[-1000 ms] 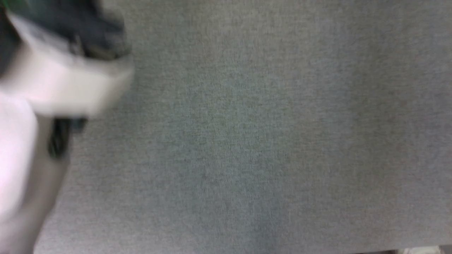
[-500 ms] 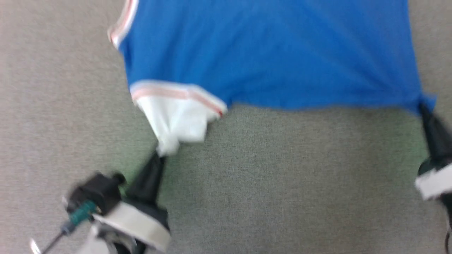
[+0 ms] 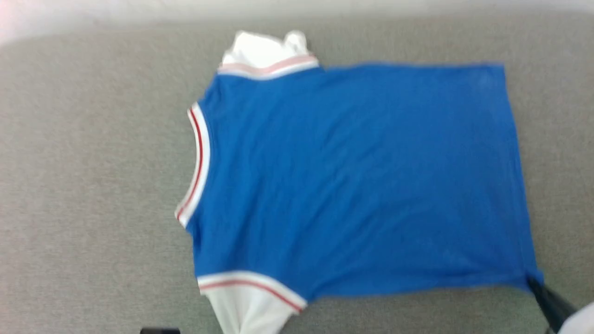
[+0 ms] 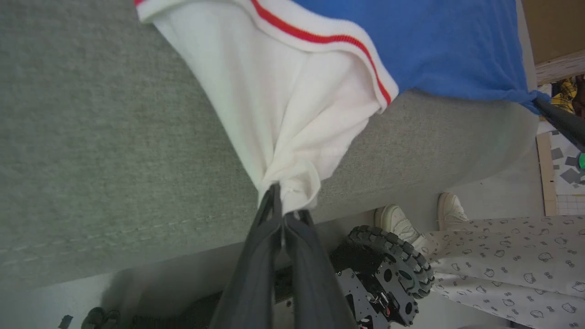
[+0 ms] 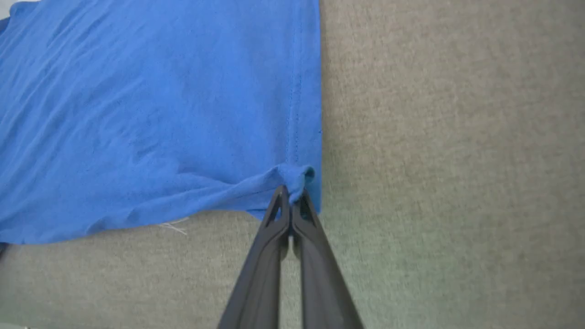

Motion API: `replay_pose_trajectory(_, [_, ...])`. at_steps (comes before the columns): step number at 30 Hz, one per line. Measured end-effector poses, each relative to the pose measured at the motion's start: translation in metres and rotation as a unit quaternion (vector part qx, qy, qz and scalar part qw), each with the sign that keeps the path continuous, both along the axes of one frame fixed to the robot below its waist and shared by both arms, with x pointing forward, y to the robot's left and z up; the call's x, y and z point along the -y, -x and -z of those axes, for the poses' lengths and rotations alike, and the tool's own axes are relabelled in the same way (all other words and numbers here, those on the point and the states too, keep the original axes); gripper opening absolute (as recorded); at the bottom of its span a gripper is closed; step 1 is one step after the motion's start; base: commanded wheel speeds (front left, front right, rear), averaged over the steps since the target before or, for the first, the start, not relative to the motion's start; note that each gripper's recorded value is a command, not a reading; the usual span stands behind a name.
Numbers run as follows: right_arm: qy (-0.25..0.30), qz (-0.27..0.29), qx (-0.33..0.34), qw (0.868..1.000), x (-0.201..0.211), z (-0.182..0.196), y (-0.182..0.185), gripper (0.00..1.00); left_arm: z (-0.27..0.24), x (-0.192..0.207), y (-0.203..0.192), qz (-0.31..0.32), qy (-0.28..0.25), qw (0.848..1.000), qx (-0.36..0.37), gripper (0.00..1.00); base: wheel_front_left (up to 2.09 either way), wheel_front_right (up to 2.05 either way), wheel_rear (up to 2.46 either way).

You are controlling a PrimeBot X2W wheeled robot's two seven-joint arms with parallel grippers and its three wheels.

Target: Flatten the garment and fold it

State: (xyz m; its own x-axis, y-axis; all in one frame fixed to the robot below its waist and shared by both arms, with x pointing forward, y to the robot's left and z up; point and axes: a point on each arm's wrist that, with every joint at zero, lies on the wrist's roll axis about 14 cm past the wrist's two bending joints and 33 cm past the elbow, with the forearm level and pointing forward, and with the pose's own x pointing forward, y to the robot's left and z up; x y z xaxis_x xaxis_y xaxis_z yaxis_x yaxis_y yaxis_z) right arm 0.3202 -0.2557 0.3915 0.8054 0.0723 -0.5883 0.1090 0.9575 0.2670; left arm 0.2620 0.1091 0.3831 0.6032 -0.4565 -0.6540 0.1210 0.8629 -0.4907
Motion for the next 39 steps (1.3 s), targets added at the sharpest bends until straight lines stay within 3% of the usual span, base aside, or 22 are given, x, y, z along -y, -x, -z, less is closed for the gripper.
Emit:
replay_pose_trajectory(6, [-0.013,0.005,-0.051,0.999,0.0,0.008,0.043,0.0,-0.014,-0.003,0.034,-0.022,0.024,0.999,-0.024,0.0,0.0,0.0,0.0])
replay_pose_trajectory(10, [-0.014,0.017,-0.038,0.999,0.005,-0.004,0.051,0.0,-0.03,-0.011,0.037,-0.048,0.027,0.998,0.007,0.0,0.0,0.0,0.0])
replay_pose_trajectory(15, [0.006,0.022,0.031,0.999,0.014,-0.04,0.03,0.0,-0.074,-0.032,0.0,-0.058,-0.012,0.988,0.141,0.0,0.0,0.0,0.0])
replay_pose_trajectory(20, [0.03,0.0,0.115,0.993,0.011,-0.085,-0.011,0.0,-0.135,-0.032,-0.056,-0.039,-0.033,0.956,0.29,0.0,0.0,0.0,0.0])
replay_pose_trajectory(27, [0.063,-0.034,0.181,0.981,0.009,-0.124,-0.075,0.0,-0.168,-0.021,-0.127,0.003,-0.059,0.924,0.378,0.0,0.0,0.0,0.0])
replay_pose_trajectory(31, [0.075,-0.036,0.161,0.984,0.017,-0.109,-0.098,0.0,-0.158,-0.02,-0.165,0.013,-0.067,0.923,0.379,0.0,0.0,0.0,0.0])
replay_pose_trajectory(39, [0.075,-0.041,0.075,0.994,0.022,-0.045,-0.113,0.0,-0.091,-0.017,-0.206,0.009,-0.072,0.945,0.32,0.0,0.0,0.0,0.0])
